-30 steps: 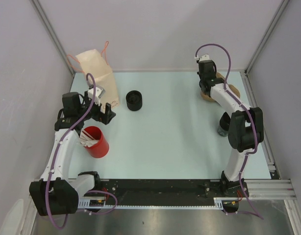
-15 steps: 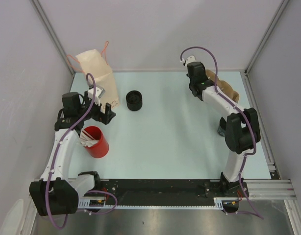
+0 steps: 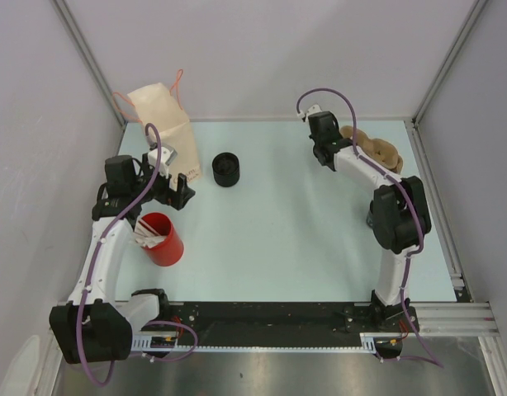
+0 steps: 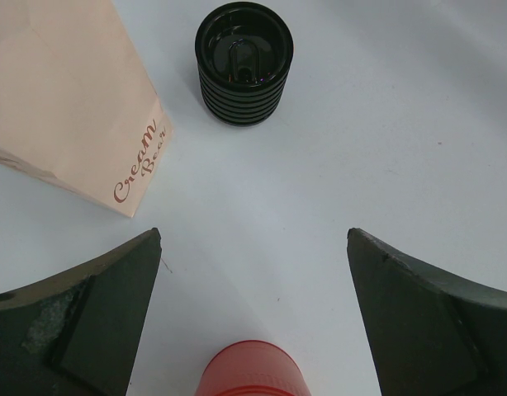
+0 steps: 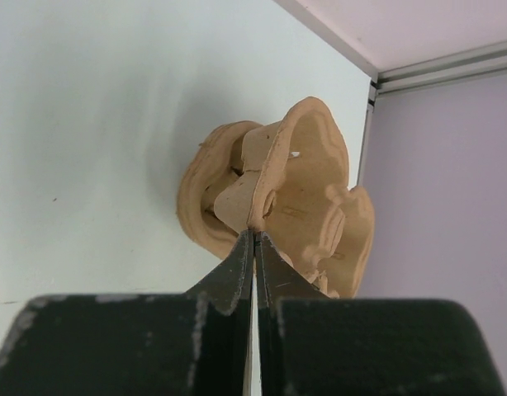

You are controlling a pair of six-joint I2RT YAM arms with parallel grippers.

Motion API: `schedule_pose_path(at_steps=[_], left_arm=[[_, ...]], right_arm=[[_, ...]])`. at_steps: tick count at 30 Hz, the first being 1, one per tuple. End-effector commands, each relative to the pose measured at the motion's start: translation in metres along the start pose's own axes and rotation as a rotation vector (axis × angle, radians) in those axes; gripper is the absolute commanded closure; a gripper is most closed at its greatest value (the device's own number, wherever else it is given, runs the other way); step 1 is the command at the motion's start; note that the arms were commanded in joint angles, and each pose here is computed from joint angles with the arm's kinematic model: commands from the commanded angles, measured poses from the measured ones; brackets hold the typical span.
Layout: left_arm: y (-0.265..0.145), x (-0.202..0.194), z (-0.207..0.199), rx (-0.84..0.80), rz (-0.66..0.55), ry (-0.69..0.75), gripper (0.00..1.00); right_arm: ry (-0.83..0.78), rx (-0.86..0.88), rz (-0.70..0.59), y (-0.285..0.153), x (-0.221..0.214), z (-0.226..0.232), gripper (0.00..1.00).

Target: Pack the takeout coffee

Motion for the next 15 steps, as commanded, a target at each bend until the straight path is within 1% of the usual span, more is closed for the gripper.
schedule_pose_path(at_steps=[1, 6, 10, 13, 15], left_arm=[[-0.001, 0.009, -0.001, -0.014, -0.036, 0.042, 0.01], [-0.002, 0.009, 0.0, -0.013, -0.036, 0.041, 0.0], [-0.002, 0.009, -0.001, -0.014, -0.037, 0.044, 0.01], [-0.001, 0.008, -0.001, -0.016, -0.035, 0.041, 0.01], [-0.001, 0.009, -0.001, -0.014, -0.036, 0.045, 0.01]], right_arm=[[-0.001, 0.014, -0.043, -0.006, 0.018, 0.008, 1.0], [-0.043, 0.021, -0.036, -0.004, 0.024, 0.024, 1.0], [-0.066, 0.035, -0.025, 0.0, 0.024, 0.037, 0.96], [-0.074, 0.034, -0.015, 0.003, 0.023, 0.04, 0.91], [-0.076, 0.029, -0.017, 0.003, 0.024, 0.039, 0.84]])
Point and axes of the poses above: each gripper's point midway between its finger pads, its own y axis out along the fingers, its own z axis along the line the jaws close on, x = y × z, the point moved 1 cm from there along -y, back along the fingers, and after that the axes turned 13 degrees about -y, right-handed, at the moved point
